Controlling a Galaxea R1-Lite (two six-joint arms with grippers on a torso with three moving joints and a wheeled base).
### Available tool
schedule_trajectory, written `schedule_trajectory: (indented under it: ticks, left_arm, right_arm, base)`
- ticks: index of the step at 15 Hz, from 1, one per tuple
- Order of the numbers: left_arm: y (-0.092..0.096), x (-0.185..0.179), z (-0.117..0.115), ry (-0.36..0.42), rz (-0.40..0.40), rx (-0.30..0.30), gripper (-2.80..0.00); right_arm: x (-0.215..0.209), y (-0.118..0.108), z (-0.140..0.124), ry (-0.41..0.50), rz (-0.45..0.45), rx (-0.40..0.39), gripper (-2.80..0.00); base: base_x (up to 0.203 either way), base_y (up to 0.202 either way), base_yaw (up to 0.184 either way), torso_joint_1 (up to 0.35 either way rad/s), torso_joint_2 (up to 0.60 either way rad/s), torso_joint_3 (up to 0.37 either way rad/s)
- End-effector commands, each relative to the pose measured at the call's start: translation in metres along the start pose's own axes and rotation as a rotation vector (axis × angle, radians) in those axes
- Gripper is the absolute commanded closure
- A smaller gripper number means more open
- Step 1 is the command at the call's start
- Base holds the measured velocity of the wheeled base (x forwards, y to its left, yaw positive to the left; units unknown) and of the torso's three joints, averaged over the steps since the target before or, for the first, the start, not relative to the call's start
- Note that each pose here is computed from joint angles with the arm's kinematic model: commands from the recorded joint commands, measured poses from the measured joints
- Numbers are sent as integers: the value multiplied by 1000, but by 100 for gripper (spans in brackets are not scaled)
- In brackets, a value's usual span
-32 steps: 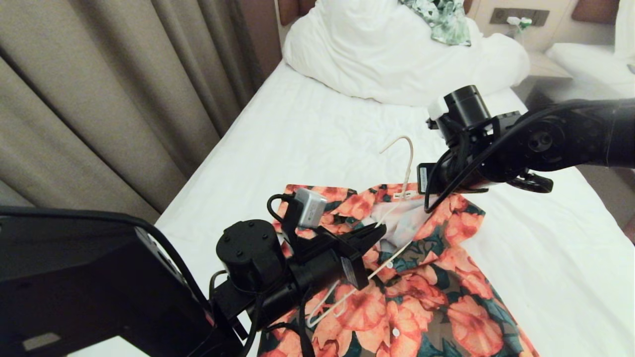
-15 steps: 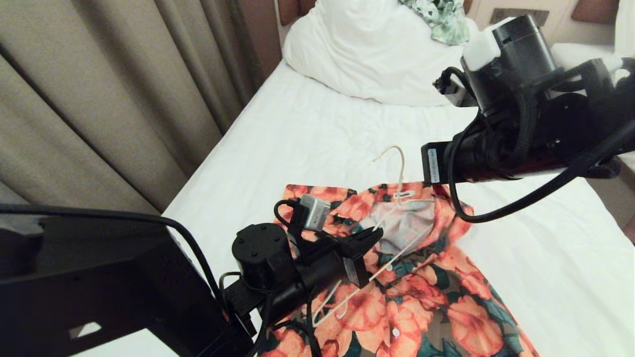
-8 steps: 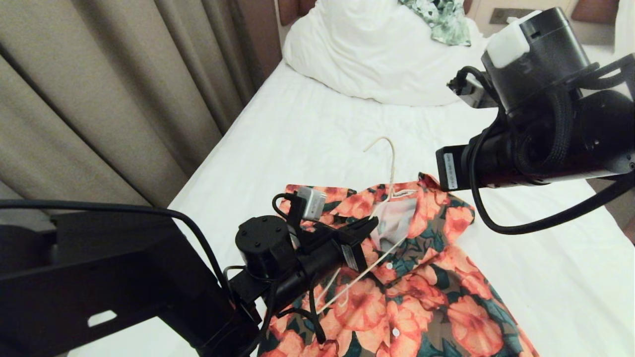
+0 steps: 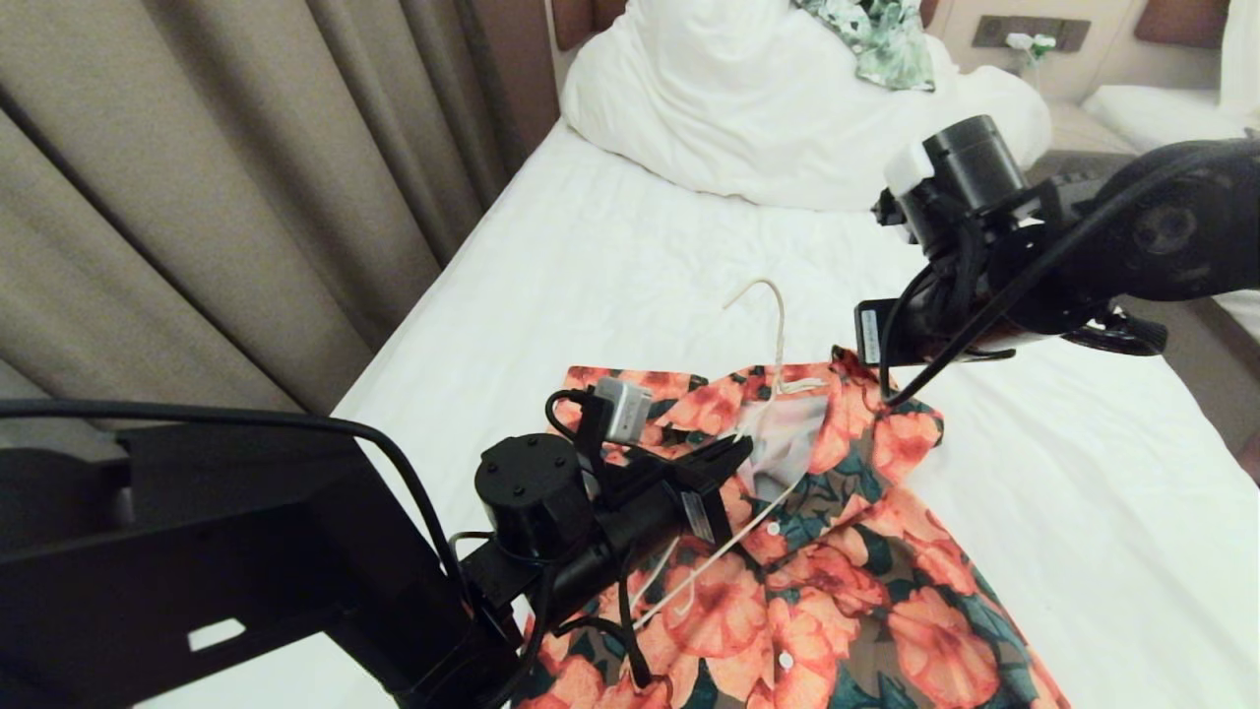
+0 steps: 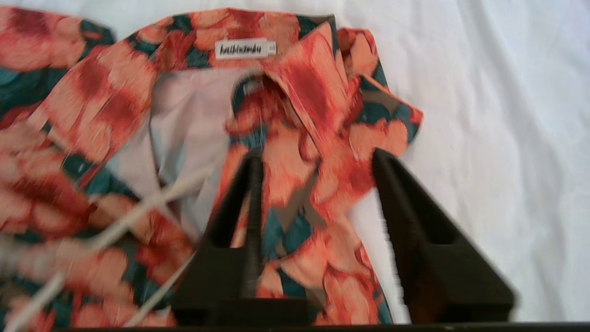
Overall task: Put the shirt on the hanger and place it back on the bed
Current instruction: Hook one side of the shirt onto the hanger
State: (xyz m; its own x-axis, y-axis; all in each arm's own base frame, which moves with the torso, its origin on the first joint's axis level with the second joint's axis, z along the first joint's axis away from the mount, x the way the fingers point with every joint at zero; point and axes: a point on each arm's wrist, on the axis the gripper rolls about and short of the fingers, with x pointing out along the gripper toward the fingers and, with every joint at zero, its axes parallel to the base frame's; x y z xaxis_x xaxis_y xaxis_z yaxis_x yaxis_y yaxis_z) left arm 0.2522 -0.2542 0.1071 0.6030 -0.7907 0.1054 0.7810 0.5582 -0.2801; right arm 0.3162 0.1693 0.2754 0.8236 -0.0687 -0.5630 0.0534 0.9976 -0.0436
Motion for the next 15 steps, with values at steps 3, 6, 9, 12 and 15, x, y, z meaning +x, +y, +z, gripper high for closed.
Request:
schedule_trajectory:
  ticks: [3,6,9,12,15]
  left_arm:
    - [-1,0,3,-14,-5,2,0]
    - [-2,-1,5,-20,-7,2,0]
    - [-2,-1,5,-20,-7,2,0]
    - [-2,-1,6,-22,-7,3,0]
    - [-2,-1,6,-22,-6,3,0]
  right_arm:
    - [53,26,-5,38,-54,-24,-280]
    - [63,36,-3,-1,-41,-4,-280]
    - [70,39,-7,7,-43,-10,-280]
    - [79,41,-11,21,-56,-15,-280]
    - [81,38,-11,24,-65,-15,-280]
  base:
    - [0,0,0,0,0,0]
    - [0,0,0,0,0,0]
    - [0,0,0,0,0,0]
    - [0,0,0,0,0,0]
    - [0,0,0,0,0,0]
